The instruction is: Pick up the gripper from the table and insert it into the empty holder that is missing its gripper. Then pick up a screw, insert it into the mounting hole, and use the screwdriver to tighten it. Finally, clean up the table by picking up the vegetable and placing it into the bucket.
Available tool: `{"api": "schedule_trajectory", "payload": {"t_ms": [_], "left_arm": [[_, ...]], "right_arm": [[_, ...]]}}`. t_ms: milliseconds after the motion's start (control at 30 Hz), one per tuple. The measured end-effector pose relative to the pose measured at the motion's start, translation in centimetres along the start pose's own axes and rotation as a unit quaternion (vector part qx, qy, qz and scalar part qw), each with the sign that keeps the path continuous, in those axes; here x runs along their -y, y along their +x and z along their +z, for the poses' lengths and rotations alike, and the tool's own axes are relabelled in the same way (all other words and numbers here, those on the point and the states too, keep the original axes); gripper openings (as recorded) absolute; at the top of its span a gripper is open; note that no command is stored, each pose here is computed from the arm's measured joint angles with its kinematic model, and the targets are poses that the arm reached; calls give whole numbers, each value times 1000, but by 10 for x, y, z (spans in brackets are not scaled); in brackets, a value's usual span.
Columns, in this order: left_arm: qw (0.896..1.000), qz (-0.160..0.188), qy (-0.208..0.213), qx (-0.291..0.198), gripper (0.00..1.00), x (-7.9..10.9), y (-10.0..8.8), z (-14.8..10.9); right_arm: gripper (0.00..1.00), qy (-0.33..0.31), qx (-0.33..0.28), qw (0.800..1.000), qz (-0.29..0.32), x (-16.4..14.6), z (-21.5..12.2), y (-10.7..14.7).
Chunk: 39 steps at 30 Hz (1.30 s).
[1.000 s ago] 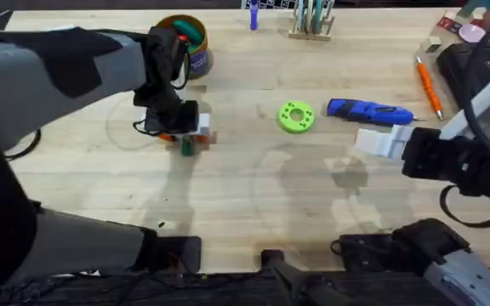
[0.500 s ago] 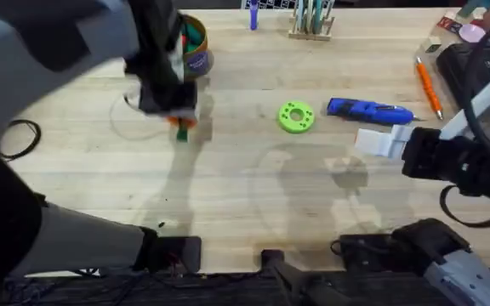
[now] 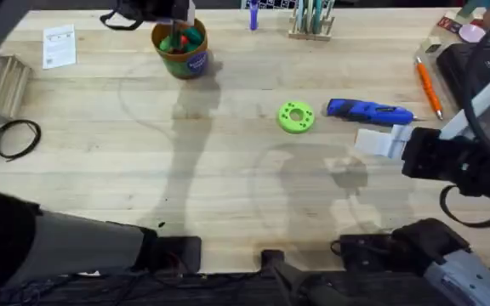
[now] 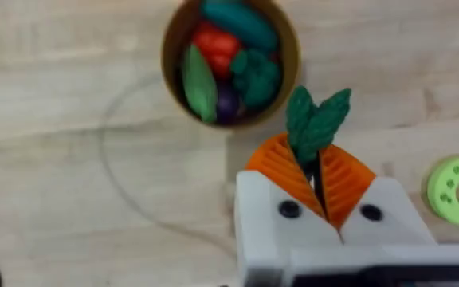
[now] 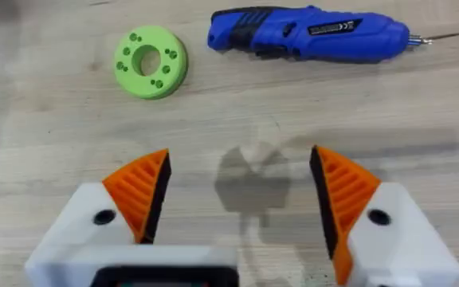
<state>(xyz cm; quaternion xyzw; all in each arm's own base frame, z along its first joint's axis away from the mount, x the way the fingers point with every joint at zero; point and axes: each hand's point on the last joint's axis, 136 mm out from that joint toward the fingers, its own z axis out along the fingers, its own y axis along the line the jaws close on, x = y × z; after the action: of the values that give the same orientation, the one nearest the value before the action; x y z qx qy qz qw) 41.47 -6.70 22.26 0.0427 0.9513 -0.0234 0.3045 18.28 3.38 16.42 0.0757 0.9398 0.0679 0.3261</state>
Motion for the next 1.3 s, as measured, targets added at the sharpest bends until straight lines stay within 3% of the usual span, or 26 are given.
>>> {"api": "schedule_trajectory", "payload": {"t_ms": [267,433,567,600,767,800,1000,1300], "left_arm": [[998,19,-8,53,9,-1,-36,50],[999,24,-22,33,9,-8,-29,79],[999,24,-31,30,11,-15,-28,79],[999,26,-34,28,120,-16,-27,79],[999,26,-40,15,916,-19,-20,79],[999,26,-40,10,964,-19,-18,79],[998,28,-41,-25,985,-20,0,69],[999,25,-26,-39,985,-18,25,-22]], "right_arm": [[991,0,0,1000,0,0,0,0],[992,0,0,1000,0,0,0,0],[992,0,0,1000,0,0,0,0],[992,0,0,1000,0,0,0,0],[992,0,0,1000,0,0,0,0],[994,0,0,1000,0,0,0,0],[992,0,0,1000,0,0,0,0],[992,0,0,1000,0,0,0,0]]}}
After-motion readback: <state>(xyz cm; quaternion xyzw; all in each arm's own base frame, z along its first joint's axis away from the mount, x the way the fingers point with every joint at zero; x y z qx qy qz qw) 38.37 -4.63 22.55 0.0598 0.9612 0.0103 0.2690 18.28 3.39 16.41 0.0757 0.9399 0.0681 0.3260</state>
